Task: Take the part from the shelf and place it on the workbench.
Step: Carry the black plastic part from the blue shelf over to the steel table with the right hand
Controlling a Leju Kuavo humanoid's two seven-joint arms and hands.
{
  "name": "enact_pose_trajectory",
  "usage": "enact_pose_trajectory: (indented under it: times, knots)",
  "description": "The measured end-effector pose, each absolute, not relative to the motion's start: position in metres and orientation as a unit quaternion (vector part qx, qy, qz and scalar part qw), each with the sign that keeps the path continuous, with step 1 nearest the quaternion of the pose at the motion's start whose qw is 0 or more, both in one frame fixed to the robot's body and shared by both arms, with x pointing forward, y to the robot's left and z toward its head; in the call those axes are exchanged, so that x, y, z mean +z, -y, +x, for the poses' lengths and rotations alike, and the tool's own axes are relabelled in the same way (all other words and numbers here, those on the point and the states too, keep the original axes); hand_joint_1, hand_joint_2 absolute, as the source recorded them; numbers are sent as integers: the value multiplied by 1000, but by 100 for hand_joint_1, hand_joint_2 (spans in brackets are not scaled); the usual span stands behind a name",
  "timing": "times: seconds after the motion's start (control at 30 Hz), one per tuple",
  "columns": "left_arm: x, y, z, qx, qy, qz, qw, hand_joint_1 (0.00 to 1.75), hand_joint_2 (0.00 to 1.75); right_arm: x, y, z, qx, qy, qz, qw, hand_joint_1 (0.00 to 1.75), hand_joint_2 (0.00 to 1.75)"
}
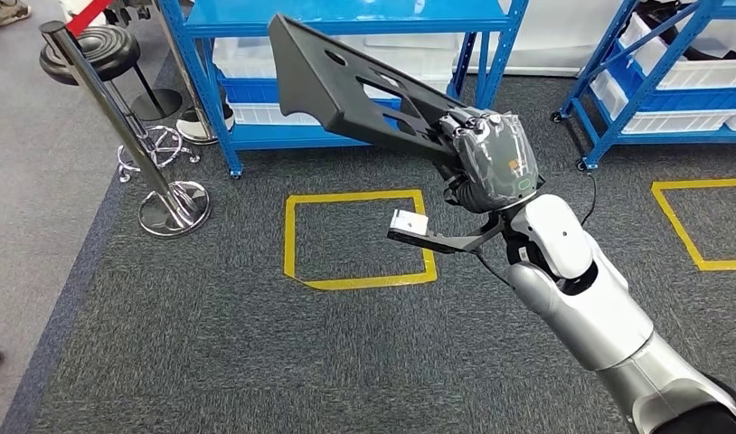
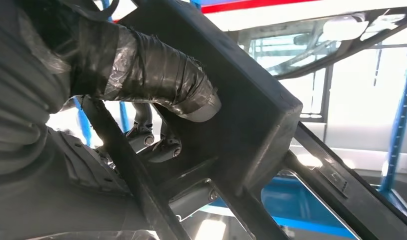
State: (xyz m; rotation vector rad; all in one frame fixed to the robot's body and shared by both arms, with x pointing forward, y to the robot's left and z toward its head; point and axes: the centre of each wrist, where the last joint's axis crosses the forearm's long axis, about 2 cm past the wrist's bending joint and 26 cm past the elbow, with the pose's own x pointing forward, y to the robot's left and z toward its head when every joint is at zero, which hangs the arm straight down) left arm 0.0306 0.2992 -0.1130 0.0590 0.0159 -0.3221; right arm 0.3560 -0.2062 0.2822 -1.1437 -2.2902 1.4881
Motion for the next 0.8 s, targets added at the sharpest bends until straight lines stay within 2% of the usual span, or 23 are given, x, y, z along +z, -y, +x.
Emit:
enact_pose_trajectory:
  times: [0.8]
  knots:
    - [-113,-304,26,-169,5,16,985,0,175,283,215,354,492,765,-407,89,175,175]
